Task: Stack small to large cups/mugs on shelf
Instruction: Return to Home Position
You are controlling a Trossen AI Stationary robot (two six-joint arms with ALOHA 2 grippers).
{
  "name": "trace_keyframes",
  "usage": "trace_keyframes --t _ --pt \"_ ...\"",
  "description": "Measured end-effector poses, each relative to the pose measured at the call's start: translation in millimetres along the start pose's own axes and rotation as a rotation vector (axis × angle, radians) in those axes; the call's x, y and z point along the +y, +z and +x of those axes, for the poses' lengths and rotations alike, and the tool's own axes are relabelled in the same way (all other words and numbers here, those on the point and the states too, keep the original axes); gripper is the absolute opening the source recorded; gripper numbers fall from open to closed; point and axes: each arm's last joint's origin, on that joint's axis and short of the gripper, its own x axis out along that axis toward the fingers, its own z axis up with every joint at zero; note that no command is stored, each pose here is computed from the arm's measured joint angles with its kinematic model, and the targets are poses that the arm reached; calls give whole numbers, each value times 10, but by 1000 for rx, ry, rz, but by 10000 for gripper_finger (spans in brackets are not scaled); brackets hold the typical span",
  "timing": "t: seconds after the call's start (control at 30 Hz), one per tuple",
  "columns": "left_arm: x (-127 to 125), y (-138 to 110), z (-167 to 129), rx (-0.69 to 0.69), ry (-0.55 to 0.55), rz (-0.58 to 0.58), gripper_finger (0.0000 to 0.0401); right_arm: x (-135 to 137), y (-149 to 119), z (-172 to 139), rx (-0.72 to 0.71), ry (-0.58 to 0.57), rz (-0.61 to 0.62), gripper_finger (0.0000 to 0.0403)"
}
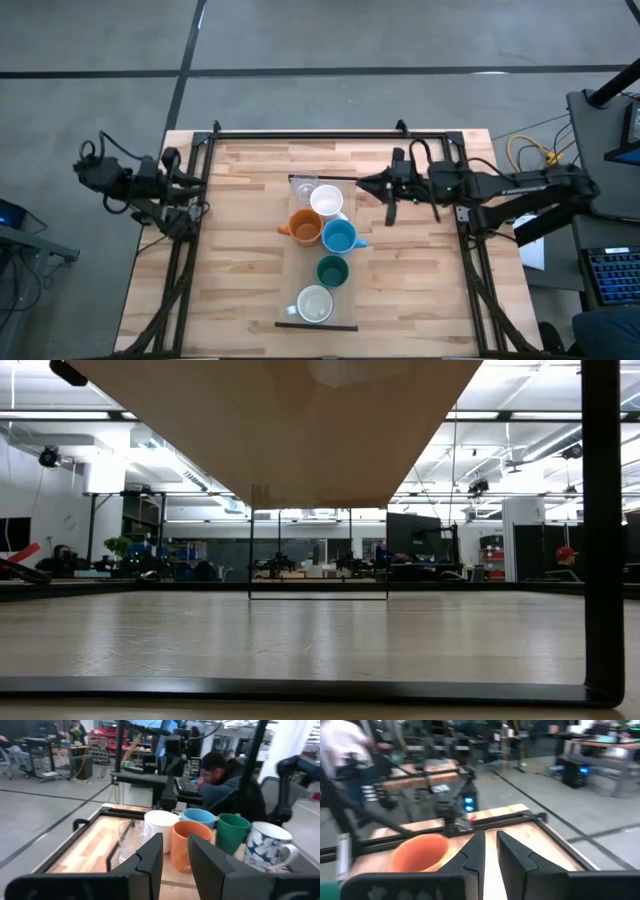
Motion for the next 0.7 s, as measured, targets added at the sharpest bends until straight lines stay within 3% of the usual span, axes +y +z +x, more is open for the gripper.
trace_keyframes --t 0.2,0.4,0.7 --pt "36 -111 -35 -51 -15 -4 77 -44 -171 -185 -11 74 9 40" --pt "29 -288 20 -42 -13 1 77 -105 -282 -376 -21 76 -29 40" --pt "2 -508 117 -157 -24 -38 77 -187 -645 -540 20 72 6 40"
